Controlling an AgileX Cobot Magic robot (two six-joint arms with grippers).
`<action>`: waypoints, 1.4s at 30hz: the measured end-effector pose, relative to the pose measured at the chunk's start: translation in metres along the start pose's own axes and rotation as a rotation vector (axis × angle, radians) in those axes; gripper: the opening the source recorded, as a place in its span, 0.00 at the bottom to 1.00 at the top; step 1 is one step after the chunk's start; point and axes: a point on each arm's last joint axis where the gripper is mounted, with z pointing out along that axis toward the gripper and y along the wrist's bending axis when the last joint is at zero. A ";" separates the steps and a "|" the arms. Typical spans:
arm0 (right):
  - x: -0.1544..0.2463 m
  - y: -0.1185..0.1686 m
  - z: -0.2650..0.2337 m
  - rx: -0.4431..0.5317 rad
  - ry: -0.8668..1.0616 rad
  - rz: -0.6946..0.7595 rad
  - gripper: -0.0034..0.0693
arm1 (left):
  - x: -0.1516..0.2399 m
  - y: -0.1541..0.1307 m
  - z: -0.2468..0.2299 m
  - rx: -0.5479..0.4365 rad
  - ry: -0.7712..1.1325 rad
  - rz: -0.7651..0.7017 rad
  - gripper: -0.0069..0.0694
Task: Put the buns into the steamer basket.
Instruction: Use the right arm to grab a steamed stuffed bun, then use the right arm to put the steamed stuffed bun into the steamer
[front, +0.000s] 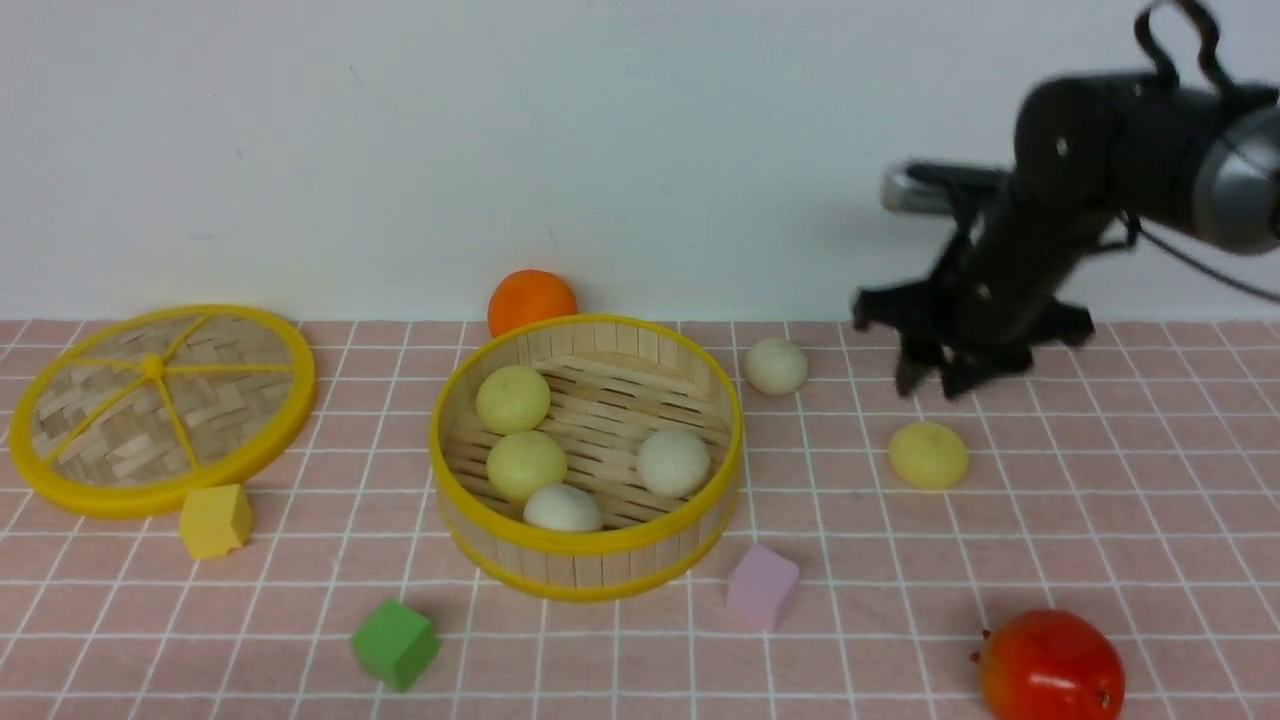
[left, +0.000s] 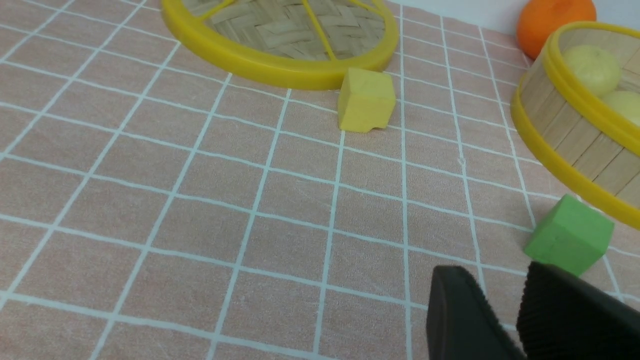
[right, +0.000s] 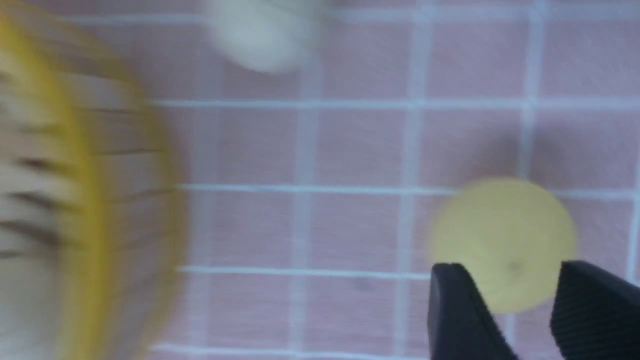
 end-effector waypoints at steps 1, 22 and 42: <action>0.001 -0.005 0.006 0.007 0.015 0.011 0.46 | 0.000 0.000 0.000 0.000 -0.001 0.004 0.40; 0.001 -0.015 0.038 0.014 0.045 0.040 0.18 | 0.000 0.001 0.000 -0.005 -0.003 0.018 0.40; -0.005 0.154 -0.018 -0.430 -0.282 -0.313 0.06 | 0.000 0.001 0.000 -0.007 -0.003 0.021 0.40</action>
